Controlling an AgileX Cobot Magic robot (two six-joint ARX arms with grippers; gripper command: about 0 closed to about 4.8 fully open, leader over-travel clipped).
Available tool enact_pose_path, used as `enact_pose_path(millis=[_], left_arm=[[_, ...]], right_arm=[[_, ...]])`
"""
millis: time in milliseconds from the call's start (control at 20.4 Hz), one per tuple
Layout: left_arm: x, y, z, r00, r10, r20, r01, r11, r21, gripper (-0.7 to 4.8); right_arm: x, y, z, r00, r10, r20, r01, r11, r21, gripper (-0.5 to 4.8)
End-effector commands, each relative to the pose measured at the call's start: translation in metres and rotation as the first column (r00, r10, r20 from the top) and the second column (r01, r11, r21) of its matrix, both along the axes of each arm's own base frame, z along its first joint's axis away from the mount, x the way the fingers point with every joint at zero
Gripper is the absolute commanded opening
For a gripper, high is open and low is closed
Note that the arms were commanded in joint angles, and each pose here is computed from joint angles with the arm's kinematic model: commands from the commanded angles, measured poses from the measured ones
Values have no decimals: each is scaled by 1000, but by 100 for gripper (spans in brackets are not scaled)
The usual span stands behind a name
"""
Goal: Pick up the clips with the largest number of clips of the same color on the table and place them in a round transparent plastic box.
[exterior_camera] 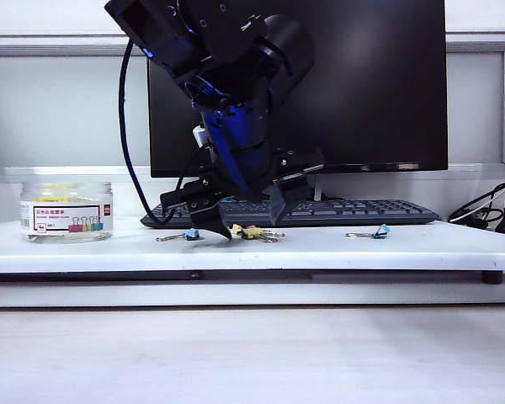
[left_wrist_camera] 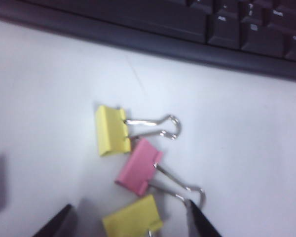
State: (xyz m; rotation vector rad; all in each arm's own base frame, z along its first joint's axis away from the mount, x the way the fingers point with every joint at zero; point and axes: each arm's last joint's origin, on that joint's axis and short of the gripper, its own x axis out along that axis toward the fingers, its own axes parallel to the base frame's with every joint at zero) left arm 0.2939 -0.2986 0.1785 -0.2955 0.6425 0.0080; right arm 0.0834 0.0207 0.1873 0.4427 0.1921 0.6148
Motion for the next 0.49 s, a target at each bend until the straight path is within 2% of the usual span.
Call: enact_pose_path(millis=[49, 392, 491], left_arm=[[1, -3, -8, 1000, -13, -10, 13, 1000, 25, 301], [1, -3, -20, 999, -18, -39, 21, 997, 74, 301], [0, -1, -22, 998, -22, -52, 28, 993, 116, 300]], right_arm=[[-1, 0, 3, 1000, 1, 21, -2, 1000, 2, 63], [-1, 0, 3, 1000, 1, 23, -1, 1000, 2, 63], [0, 0, 3, 1000, 0, 25, 0, 1000, 2, 63]])
